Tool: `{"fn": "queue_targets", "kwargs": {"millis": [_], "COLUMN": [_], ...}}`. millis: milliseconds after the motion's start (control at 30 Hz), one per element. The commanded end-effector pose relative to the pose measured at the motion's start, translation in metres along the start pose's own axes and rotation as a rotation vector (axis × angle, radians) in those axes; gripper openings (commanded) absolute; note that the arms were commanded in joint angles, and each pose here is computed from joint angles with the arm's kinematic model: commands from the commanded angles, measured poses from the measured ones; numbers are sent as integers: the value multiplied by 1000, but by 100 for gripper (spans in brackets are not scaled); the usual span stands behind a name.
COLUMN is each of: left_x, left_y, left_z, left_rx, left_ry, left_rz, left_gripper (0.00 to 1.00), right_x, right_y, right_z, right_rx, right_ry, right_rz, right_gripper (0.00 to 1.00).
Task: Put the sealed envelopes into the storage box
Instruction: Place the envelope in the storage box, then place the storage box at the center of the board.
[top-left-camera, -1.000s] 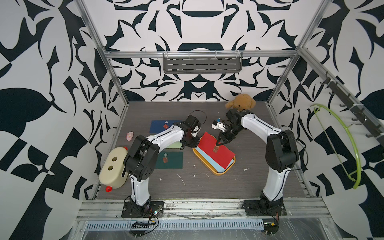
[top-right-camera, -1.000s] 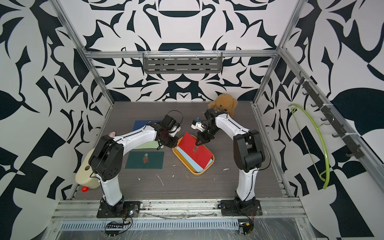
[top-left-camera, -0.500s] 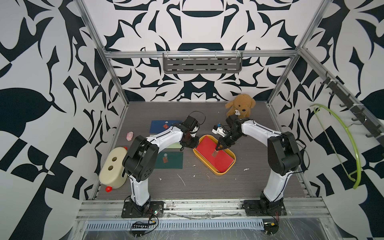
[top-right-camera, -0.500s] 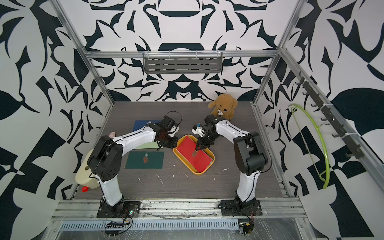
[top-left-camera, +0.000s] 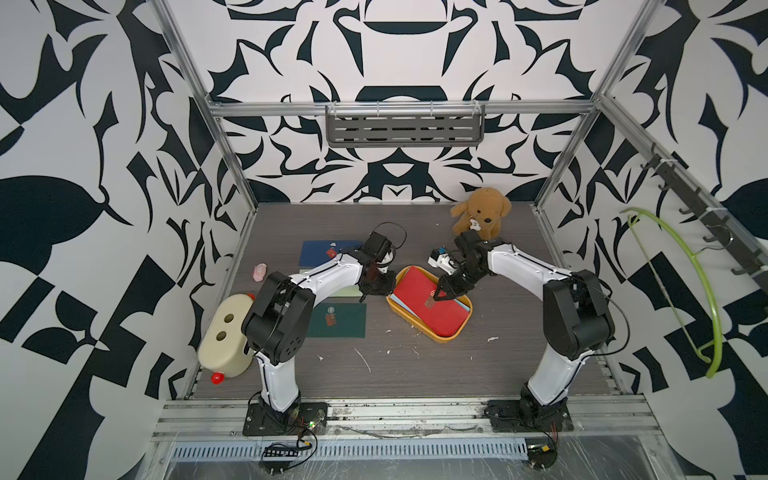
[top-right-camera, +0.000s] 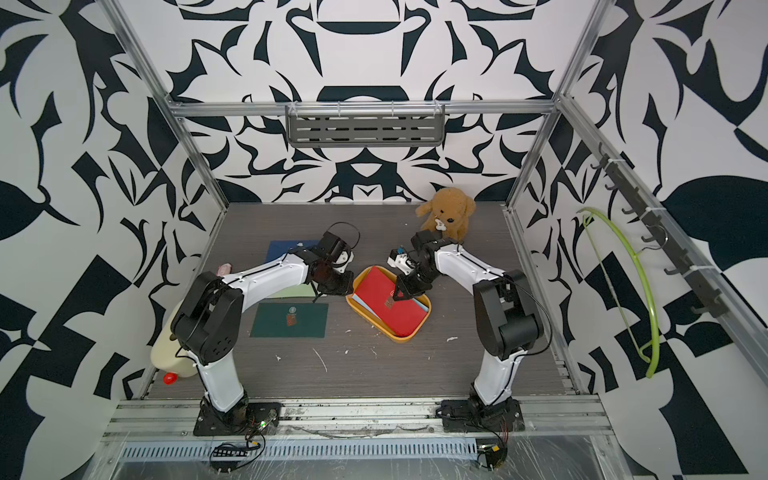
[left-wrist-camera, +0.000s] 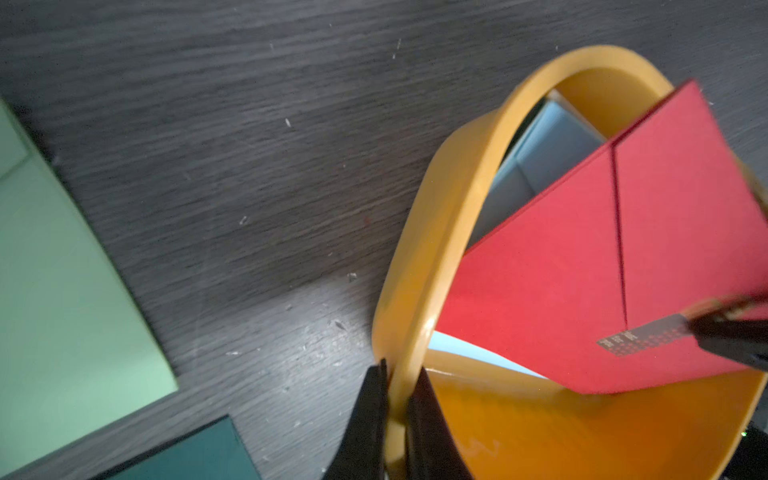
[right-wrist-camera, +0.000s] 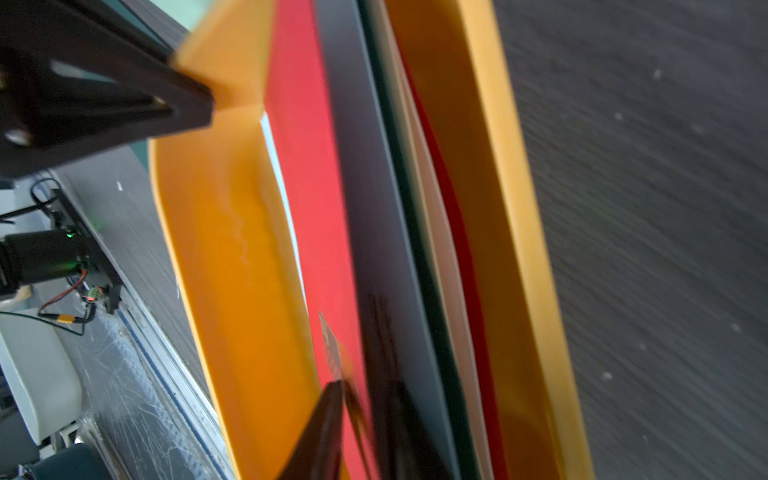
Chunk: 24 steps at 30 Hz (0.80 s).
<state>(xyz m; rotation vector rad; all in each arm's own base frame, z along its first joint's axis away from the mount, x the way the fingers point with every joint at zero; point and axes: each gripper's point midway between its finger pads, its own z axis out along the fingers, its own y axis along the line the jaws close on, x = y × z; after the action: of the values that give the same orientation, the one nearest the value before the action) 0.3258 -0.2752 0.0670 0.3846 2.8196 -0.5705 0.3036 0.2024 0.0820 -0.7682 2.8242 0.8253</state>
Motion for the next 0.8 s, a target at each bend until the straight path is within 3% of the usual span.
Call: {"fn": "queue_targets", "kwargs": {"millis": [0, 233, 433, 500, 533, 567, 767], "left_x": [0, -4, -15, -23, -26, -30, -45], "left_y": [11, 14, 26, 26, 27, 27, 21], "left_z": [0, 2, 5, 6, 6, 7, 16], "left_rx": [-35, -53, -108, -109, -112, -114, -96], "left_ry": [-6, -18, -86, -119, -131, -141, -150], "left_rz": [-27, -88, -264, -339, -368, -395, -495], "left_gripper": [7, 7, 7, 7, 7, 7, 15], "right_x": [-24, -60, -66, -65, -63, -61, -50], "right_y": [6, 11, 2, -1, -2, -3, -19], "right_z": [-29, -71, -97, -106, -110, -113, -114], "right_rx": [63, 148, 250, 264, 266, 271, 318], "right_ry": [-62, -194, -327, -383, -407, -428, -436], "right_rz": [-43, -48, 66, 124, 145, 162, 241], "right_gripper": [36, 44, 50, 59, 89, 95, 99]}}
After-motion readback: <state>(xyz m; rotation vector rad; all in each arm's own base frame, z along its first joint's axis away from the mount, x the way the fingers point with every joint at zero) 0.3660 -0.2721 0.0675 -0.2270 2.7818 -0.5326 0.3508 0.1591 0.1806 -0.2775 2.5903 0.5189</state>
